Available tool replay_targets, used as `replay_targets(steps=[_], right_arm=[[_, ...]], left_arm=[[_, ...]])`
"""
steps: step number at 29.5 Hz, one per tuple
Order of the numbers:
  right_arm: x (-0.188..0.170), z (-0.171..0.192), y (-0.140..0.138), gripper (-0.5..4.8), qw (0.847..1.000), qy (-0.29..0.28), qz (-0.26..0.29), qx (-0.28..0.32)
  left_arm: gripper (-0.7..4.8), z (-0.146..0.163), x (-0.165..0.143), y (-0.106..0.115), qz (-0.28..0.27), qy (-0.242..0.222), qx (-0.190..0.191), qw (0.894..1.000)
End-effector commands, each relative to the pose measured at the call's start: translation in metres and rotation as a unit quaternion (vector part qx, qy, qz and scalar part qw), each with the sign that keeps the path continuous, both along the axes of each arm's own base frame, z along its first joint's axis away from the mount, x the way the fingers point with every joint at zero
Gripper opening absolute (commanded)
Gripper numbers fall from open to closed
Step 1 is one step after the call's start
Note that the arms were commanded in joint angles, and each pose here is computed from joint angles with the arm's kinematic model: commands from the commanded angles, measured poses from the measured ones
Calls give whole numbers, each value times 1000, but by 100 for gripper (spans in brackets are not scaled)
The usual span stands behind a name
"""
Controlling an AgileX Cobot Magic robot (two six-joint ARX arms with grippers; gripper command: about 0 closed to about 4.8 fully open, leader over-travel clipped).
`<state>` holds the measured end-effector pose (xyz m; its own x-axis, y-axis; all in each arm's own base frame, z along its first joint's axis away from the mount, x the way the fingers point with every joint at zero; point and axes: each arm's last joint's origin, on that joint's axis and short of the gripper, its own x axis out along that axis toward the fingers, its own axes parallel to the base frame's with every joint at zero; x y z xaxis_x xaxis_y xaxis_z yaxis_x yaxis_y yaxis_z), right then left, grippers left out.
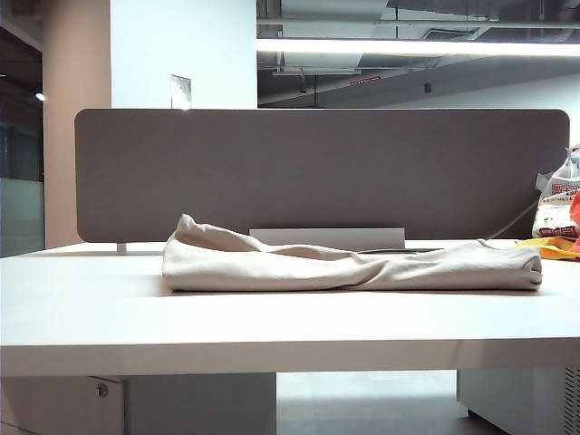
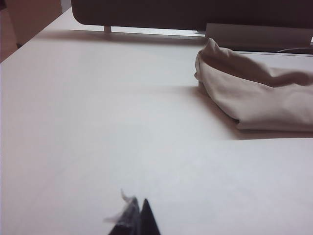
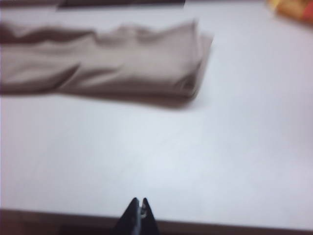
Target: Fold the bottom side of the T-shirt horizontally towards the center, about one-third of the way, then fold the sleeve back towards the center, creating a straight line along the edge of the T-shirt, and finally fold the bottom of the T-shirt up towards the top, creating a neat rectangle.
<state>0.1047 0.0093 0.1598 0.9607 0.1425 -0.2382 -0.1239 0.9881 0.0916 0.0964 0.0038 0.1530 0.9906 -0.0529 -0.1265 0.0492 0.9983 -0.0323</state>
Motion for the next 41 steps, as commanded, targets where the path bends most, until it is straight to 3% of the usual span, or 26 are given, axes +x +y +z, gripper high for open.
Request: replay_targets(steps=[1,7,41], right_arm=[[-2,4,-3,-1,997,-58,-45,-21],[-6,0,-4,-1,994,-86,-61,-22],[-8,-5,-4,-1,995,-75,-57,-42]], left_arm=[[-4,1,0,0,-3,-3,0,1000],[-4,1,0,0,-3,-3,0,1000],[-4,1,0,0,-3,-3,0,1000]])
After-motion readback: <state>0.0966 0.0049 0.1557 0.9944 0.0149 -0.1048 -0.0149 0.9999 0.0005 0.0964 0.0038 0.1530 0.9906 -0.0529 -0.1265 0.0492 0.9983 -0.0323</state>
